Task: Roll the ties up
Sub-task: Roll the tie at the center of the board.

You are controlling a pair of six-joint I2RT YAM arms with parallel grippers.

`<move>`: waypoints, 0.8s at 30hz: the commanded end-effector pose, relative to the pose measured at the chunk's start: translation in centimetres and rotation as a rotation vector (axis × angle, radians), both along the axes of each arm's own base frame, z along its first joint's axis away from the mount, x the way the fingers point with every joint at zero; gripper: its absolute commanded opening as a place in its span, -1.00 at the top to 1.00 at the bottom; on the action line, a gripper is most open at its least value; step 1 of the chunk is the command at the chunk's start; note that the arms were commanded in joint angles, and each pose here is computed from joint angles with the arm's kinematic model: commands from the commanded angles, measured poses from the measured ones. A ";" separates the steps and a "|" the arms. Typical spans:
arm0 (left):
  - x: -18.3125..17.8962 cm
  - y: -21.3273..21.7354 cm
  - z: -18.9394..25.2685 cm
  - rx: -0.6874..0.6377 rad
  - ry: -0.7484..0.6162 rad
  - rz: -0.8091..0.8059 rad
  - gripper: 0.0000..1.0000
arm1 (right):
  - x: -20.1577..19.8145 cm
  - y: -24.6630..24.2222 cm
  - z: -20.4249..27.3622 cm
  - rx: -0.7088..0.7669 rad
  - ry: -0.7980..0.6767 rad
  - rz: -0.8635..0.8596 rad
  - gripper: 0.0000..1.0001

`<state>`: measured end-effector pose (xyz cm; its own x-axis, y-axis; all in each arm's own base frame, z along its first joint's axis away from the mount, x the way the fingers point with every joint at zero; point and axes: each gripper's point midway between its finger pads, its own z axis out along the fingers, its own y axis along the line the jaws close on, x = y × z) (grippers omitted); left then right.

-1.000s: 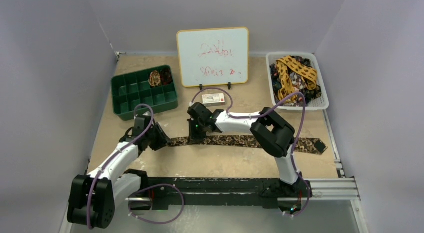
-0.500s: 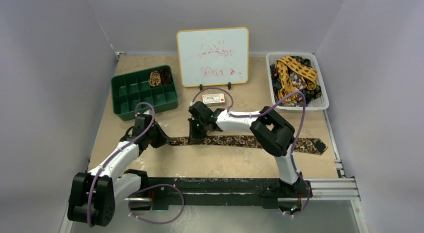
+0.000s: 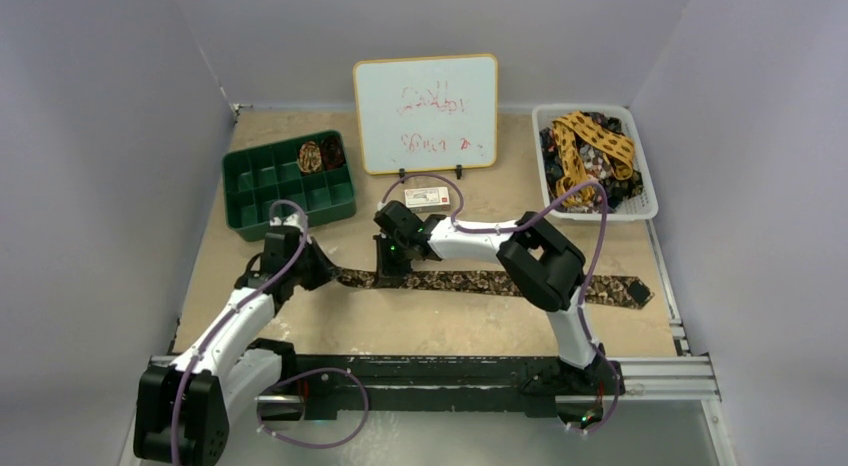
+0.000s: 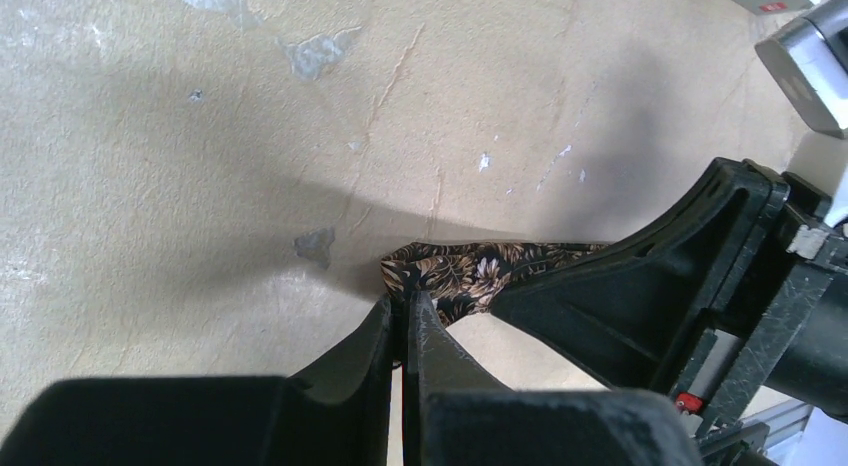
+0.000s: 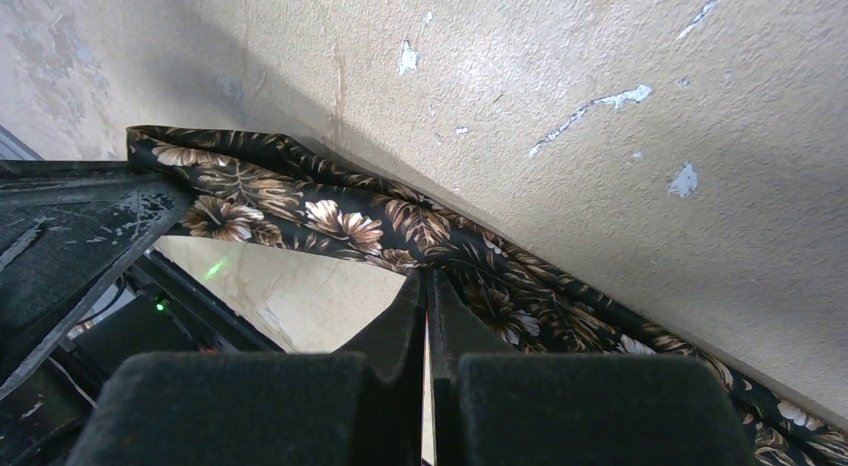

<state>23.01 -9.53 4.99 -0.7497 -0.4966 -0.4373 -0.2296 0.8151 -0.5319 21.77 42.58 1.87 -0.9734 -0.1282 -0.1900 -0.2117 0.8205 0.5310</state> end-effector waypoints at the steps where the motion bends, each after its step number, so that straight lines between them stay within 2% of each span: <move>1: 1.2 -0.7 2.3 0.012 -0.077 -0.069 1.00 | 0.1 -1.5 -2.0 -0.097 0.013 -0.018 1.00; 13: 1.5 -1.3 2.9 0.149 -0.078 -0.104 1.00 | 1.0 0.5 4.8 0.092 -0.110 0.031 1.00; 24: 1.5 -1.4 3.1 0.179 -0.098 -0.148 1.00 | 2.8 2.4 3.9 0.095 -0.130 0.010 1.00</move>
